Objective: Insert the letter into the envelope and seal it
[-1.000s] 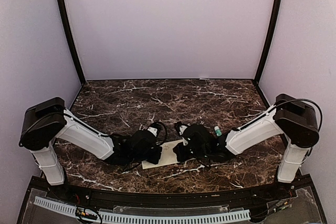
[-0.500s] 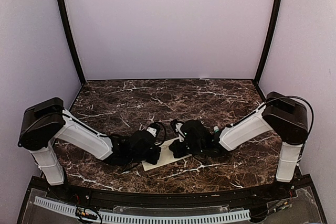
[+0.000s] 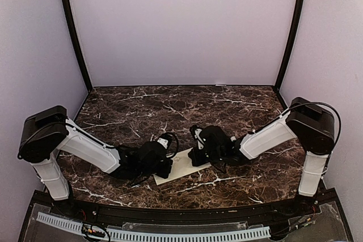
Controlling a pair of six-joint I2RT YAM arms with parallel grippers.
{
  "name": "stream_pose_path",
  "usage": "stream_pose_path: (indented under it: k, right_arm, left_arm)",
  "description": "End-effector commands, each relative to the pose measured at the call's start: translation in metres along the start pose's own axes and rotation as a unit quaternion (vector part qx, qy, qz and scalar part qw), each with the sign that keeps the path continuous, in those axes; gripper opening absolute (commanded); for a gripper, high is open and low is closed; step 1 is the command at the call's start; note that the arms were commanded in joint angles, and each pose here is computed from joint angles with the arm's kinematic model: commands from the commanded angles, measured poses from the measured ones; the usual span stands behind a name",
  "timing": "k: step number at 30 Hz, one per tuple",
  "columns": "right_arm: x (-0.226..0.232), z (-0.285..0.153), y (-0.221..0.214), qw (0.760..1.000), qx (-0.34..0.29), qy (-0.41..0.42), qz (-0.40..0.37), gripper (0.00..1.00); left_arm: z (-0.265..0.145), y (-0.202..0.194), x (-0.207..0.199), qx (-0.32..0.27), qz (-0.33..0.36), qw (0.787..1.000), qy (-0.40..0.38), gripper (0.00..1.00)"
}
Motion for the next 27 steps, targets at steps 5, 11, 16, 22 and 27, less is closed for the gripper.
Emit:
stream_pose_path:
  k: [5,11,16,22,27]
  right_arm:
    - [0.0,-0.008,0.001,0.999,0.028,-0.014,-0.016,0.0]
    - [0.045,-0.011,-0.004,0.995,0.046,0.074,-0.041,0.0]
    - [0.064,-0.005,-0.002,0.991,0.052,0.117,-0.042,0.0]
    - [0.047,0.012,-0.008,0.995,0.061,0.078,-0.032,0.0]
    - [0.017,0.013,-0.018,0.997,0.062,0.037,-0.015,0.0]
  left_arm:
    - [-0.007,-0.02,0.009,0.038,0.025,0.999,0.013,0.0]
    - [-0.008,-0.016,0.007,0.033,0.026,0.999,0.008,0.0]
    - [-0.008,-0.016,0.006,0.033,0.026,0.999,0.004,0.0]
    - [-0.007,-0.017,0.006,0.034,0.027,0.999,0.004,0.0]
    - [-0.008,-0.017,0.007,0.034,0.026,0.999,0.007,0.0]
Point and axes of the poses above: each gripper's point midway between its finger pads, its own z axis out along the fingers, its own x axis along the line the jaws close on, y = z × x, the point moved 3 cm from there along -z, back along the fingers, and after that the axes turned 11 degrees about z, right-handed, at the moved point
